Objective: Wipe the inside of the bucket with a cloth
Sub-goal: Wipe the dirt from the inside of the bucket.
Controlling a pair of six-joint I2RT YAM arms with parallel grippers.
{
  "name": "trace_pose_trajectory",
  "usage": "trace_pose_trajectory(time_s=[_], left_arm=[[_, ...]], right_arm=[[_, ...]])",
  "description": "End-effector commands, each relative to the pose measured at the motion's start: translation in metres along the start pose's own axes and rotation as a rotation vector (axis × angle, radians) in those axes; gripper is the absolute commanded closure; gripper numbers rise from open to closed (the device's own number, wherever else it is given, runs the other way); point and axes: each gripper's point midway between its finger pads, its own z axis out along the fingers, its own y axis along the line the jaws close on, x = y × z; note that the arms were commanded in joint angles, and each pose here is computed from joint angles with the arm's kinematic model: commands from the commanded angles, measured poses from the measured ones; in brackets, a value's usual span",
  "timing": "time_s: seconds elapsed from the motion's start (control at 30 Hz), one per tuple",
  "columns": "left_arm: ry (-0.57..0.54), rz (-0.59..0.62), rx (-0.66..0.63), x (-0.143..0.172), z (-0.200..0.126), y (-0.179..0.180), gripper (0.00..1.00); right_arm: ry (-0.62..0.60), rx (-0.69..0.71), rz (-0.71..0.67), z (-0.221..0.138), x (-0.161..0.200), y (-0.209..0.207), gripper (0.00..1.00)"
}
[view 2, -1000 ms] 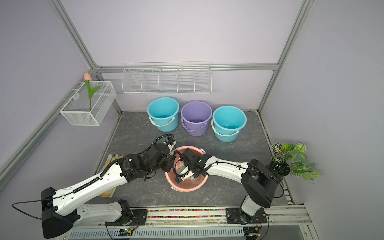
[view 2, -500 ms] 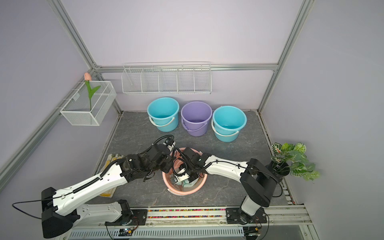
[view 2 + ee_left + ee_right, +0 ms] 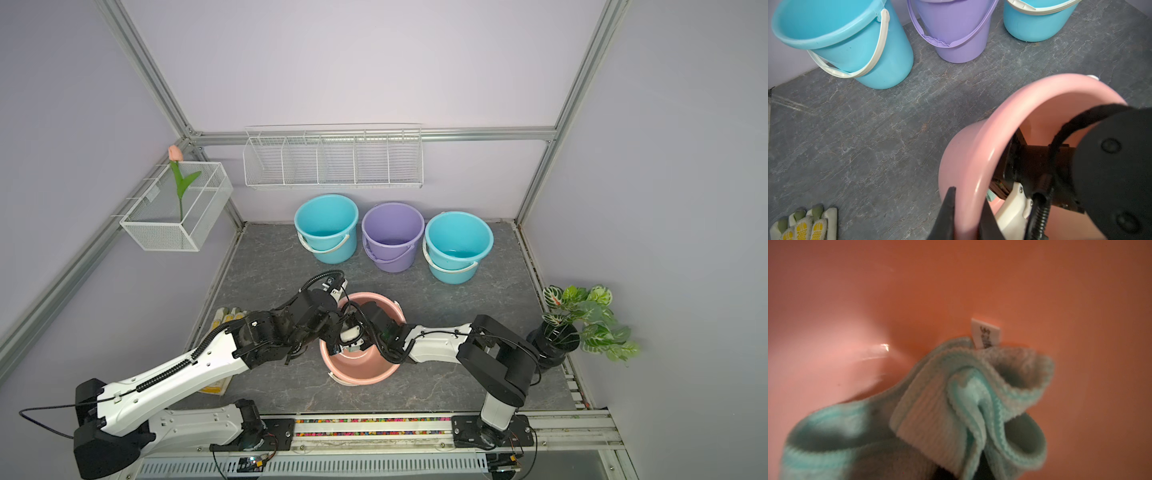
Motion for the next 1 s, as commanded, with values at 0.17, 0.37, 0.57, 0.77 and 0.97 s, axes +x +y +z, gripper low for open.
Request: trace_pose_trajectory(time_s=[0.17,0.37,0.57,0.77,0.97], left_arm=[[-0.052,-0.035,0.088,-0.013,-0.001,-0.024,1.0],[-0.053,-0.028,0.054,-0.014,-0.006,-0.017,1.0],[-0.072,-0.021,0.025,-0.017,-0.01,-0.014,1.0],[-0.094,0.008,-0.011,-0.024,-0.01,-0.016,1.0],[-0.1,0.02,-0.007,-0.024,-0.004,-0.024,1.0]], right_arm=[[0.169,0.119,-0.212,-0.005,0.012,-0.023,0.93],[0.326,-0.073,-0.302,-0.028,0.039,-0.009,0.93],[0.422,-0.353,-0.341,-0.061,0.061,0.028,0.93],[0.456,-0.595,-0.246,-0.095,0.065,0.059,0.93],[0.325,-0.737,-0.092,-0.108,0.039,0.086,0.93]])
